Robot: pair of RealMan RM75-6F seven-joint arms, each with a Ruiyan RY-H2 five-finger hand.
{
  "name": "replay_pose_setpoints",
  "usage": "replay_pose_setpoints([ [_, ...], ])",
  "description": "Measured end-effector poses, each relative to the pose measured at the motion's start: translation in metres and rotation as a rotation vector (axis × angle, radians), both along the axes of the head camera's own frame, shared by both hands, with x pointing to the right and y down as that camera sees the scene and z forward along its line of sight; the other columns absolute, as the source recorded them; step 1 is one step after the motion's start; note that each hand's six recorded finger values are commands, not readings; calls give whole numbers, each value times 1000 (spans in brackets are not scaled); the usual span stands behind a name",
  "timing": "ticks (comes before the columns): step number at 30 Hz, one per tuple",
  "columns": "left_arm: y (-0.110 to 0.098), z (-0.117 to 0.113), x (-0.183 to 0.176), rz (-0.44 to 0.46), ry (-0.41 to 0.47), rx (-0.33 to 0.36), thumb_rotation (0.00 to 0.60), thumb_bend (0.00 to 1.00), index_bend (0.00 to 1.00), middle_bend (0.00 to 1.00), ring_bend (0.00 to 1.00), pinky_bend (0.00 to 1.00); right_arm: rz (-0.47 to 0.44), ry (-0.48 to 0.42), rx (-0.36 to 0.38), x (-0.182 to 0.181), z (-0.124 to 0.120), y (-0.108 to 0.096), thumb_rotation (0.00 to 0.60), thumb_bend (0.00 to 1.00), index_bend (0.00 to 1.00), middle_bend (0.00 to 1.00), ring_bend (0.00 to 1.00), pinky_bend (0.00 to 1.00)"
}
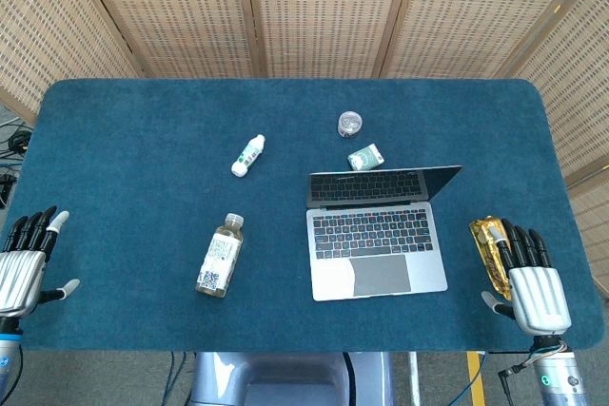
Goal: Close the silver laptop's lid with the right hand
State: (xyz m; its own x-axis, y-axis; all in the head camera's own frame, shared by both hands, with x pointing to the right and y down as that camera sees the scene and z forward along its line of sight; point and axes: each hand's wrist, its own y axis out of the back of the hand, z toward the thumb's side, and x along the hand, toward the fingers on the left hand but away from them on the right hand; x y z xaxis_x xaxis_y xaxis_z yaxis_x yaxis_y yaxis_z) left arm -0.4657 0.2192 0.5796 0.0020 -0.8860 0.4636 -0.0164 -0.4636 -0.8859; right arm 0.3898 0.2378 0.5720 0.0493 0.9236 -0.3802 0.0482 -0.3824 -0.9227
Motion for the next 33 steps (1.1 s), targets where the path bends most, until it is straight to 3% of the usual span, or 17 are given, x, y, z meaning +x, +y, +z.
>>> replay_pose_setpoints([
  [33,1,0,1,2,-3,0,600,96,0,0,0,0,-19,-5,-16,-4,2,2,600,156,0,0,0,0],
])
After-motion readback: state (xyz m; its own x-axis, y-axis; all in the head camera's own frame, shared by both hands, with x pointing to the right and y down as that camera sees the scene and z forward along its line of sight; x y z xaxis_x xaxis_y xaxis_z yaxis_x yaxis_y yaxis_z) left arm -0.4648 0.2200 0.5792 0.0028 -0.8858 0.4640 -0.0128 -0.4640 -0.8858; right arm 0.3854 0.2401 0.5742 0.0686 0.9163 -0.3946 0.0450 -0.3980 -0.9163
